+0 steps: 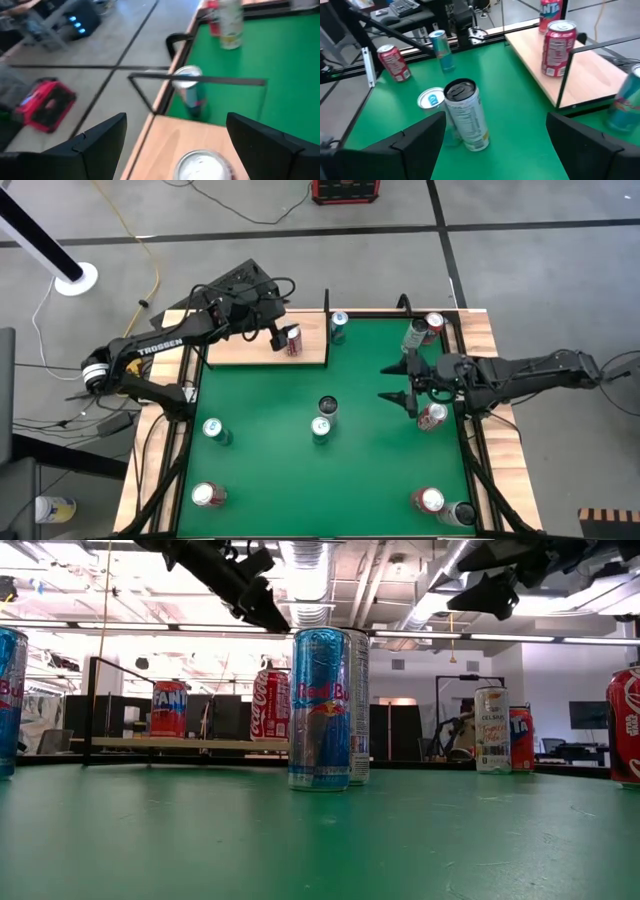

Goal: Place canned beverage on shelf
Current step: Put the bottom right red and white soda can on the shelf

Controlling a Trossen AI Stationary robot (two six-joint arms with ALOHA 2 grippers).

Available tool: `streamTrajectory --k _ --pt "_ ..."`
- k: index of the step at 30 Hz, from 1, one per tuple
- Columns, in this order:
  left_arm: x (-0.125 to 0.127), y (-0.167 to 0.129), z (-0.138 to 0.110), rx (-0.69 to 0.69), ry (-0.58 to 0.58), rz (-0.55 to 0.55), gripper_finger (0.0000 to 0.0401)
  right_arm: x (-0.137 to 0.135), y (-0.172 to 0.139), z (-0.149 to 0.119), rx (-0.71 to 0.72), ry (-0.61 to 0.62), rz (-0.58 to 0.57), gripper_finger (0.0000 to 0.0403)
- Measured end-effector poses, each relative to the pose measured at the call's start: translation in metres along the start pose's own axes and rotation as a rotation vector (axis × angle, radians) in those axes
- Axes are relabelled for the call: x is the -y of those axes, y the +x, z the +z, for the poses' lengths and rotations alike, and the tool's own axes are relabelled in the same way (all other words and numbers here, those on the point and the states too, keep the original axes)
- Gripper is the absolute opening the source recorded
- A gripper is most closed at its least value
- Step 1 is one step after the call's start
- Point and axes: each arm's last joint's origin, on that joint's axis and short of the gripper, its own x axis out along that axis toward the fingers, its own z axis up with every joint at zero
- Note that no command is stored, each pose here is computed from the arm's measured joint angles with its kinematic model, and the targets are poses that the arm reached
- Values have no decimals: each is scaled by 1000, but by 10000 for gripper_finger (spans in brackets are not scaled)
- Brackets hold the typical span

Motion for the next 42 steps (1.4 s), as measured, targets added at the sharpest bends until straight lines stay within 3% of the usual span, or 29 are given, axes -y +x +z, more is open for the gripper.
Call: streamTrajectory --k 6,13,22,30,38,42 --pt "2 0 -1 -14 -37 -9 330 0 2 -1 1 -21 -40 368" --pt "-2 5 -16 -3 -57 -349 330 -1 4 -1 -6 -42 -42 368" --pt "-25 29 -42 -63 -73 -337 330 -1 4 -2 -11 -58 -42 368" --pt "-21 50 -61 -145 -83 -367 330 -1 4 -2 -12 -70 -41 368" --pt "-21 50 -66 -204 -86 -355 329 1 5 -2 -12 -84 -49 368" --pt "-21 49 -68 -239 -88 -333 308 1 4 -2 -12 -87 -49 368"
